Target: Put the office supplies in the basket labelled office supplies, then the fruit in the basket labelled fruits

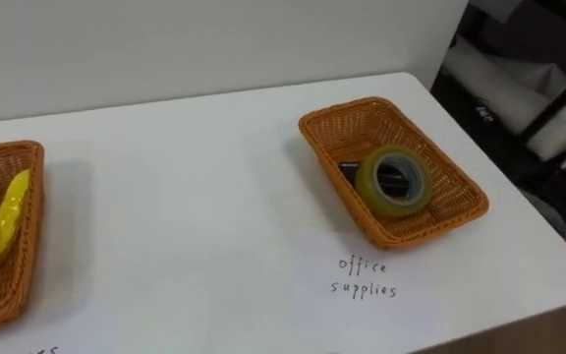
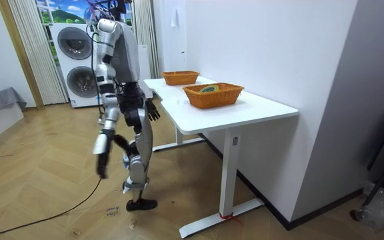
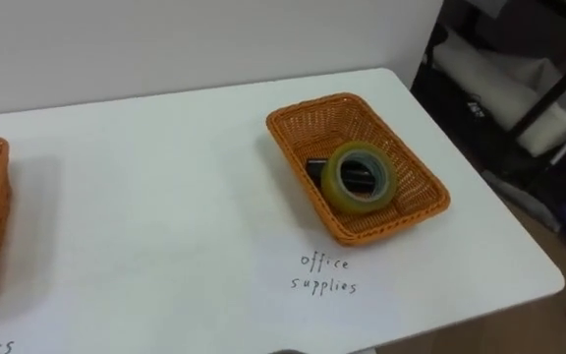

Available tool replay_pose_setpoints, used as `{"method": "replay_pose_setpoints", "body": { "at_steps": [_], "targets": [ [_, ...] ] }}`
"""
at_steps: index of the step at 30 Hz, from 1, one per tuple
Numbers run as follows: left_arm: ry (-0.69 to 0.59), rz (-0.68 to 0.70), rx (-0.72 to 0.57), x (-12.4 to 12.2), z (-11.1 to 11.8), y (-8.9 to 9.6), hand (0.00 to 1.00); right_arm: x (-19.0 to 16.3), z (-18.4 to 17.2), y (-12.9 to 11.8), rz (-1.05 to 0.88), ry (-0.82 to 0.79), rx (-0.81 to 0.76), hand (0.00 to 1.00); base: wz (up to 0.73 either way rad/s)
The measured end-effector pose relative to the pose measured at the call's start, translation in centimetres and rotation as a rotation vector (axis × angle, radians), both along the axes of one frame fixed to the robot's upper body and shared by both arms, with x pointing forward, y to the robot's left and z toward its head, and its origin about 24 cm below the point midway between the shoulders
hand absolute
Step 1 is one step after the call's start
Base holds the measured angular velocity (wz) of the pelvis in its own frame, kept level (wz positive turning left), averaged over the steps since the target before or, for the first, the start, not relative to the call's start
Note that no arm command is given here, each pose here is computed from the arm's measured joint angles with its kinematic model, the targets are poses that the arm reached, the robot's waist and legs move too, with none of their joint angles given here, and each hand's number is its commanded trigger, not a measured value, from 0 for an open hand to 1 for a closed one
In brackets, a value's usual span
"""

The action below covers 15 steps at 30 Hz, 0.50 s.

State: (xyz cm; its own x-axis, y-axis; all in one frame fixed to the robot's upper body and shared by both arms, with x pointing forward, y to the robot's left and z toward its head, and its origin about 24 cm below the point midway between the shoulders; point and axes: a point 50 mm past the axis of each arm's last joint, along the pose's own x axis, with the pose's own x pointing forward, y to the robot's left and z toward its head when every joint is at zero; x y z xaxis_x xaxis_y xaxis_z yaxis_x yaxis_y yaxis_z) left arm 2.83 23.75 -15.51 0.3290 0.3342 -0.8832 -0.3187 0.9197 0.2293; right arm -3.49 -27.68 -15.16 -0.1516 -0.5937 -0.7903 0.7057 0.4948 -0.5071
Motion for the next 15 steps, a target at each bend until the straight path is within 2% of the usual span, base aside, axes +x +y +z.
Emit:
{"method": "replay_pose_setpoints", "body": {
  "at_steps": [7, 10, 15],
  "targets": [
    [-0.010, -0.046, -0.019, 0.5, -0.1, -0.4, 0.00, 7.3, -0.8, 2.2, 0.505, -0.149, 0.193, 0.00, 0.08],
    [-0.003, -0.075, -0.008, 0.4, 0.0, -0.4, 0.00, 8.7, -0.9, 2.8, 0.610, -0.174, 0.241, 0.00, 0.14],
    [0.011, -0.104, 0.010, 0.1, 0.0, -0.4, 0.00, 8.5, -1.2, 3.8, 0.694, -0.172, 0.322, 0.00, 0.14]
  ]
}}
